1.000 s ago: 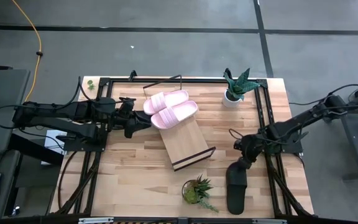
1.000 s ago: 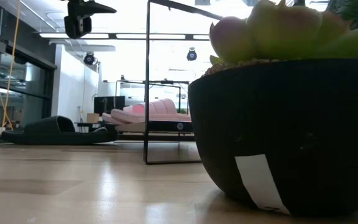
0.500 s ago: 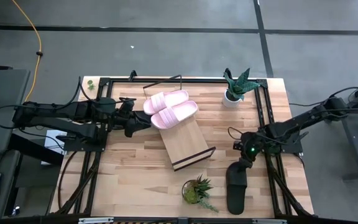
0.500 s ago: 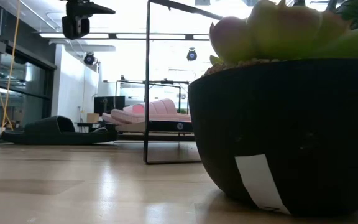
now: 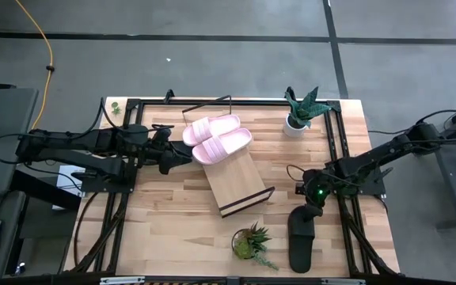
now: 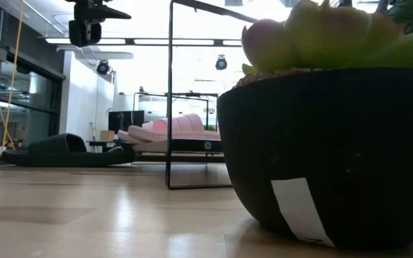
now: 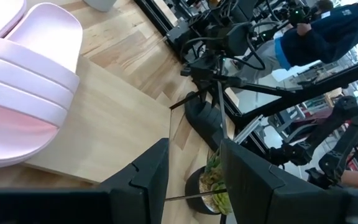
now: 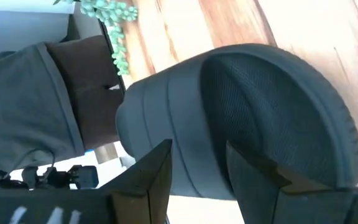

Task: Pick and place slides into the shelf
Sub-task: Put the right black slides on the shelf

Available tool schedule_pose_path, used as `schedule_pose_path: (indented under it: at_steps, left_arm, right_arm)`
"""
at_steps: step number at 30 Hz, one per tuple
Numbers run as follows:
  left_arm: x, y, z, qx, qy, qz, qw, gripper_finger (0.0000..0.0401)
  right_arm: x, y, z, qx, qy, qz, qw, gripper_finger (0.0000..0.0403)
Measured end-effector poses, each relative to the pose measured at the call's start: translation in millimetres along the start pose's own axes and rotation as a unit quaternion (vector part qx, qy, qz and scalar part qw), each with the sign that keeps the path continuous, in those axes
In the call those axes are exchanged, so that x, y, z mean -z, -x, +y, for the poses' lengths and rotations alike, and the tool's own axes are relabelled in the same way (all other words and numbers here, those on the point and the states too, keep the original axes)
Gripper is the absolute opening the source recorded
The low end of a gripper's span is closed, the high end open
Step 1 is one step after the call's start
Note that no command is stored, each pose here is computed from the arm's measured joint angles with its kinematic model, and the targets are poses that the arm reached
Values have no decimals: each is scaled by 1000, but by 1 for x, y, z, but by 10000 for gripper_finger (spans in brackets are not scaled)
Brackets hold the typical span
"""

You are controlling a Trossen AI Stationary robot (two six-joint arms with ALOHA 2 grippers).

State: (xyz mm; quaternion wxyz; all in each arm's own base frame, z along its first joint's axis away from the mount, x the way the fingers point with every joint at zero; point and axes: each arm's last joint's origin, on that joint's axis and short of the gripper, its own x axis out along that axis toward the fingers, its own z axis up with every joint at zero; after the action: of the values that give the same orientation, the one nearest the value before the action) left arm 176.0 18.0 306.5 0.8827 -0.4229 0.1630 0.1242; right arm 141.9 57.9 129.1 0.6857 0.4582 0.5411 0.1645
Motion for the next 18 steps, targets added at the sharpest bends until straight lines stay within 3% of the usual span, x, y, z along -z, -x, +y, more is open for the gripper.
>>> schedule_pose_path:
  at_steps: [12, 18]
  left_arm:
    - [0, 0, 0, -1, 0, 1, 1000, 133]
    - [1, 0, 1, -7, 0, 6, 1000, 133]
  right_arm:
    - [-9, -14, -3, -18, 20, 24, 999, 141]
    - [-11, -17, -3, -28, 38, 30, 998, 99]
